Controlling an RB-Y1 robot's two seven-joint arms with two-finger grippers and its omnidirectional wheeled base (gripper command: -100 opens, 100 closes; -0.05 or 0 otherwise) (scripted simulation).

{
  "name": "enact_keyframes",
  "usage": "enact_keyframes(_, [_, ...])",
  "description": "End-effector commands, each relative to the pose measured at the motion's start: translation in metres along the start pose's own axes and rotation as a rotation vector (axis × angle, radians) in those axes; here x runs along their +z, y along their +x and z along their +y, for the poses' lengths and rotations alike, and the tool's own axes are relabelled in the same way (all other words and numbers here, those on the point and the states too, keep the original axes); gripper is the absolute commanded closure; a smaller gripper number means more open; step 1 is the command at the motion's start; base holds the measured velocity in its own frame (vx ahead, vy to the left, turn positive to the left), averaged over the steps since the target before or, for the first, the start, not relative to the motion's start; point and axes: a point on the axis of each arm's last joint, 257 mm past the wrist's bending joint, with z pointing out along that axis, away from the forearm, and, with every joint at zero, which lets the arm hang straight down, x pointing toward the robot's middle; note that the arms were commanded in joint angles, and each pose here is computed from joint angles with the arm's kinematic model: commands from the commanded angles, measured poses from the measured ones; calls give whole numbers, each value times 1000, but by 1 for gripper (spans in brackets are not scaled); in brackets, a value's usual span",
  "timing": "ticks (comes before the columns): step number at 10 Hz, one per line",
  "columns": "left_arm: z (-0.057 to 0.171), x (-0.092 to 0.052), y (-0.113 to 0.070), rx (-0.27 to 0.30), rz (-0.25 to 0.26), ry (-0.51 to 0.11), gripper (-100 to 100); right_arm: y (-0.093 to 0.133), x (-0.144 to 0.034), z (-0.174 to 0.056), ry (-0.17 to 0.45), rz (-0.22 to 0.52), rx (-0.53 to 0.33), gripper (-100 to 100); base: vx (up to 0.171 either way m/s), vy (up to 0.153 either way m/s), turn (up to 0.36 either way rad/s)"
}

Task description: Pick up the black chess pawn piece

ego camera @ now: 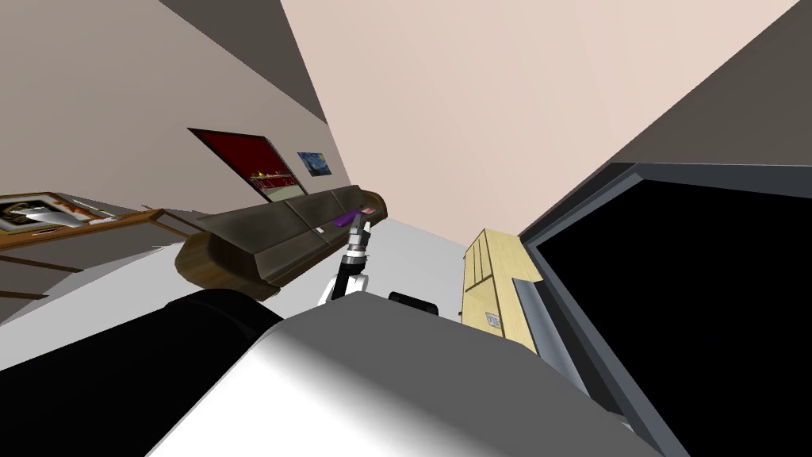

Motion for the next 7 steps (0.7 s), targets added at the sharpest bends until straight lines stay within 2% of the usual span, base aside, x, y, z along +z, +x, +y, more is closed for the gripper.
enact_keyframes(1, [0, 0, 0, 0, 0, 0, 0, 0, 0, 0, 0, 0, 0, 0, 0, 0, 0])
enact_keyframes(2, [0, 0, 0, 0, 0, 0, 0, -2, 10, 9, 1, 0, 2, -100, -26, -23, 11])
enact_keyframes(4, [0, 0, 0, 0, 0, 0, 0, -5, 20, 18, 1, 0, 4, -100, -55, -42, 18])
enact_keyframes(6, [0, 0, 0, 0, 0, 0, 0, -5, 21, 17, 2, 0, 4, -100, -30, -20, 5])
enact_keyframes(7, [0, 0, 0, 0, 0, 0, 0, -5, 21, 17, 2, 0, 4, 100, 0, 0, 0])
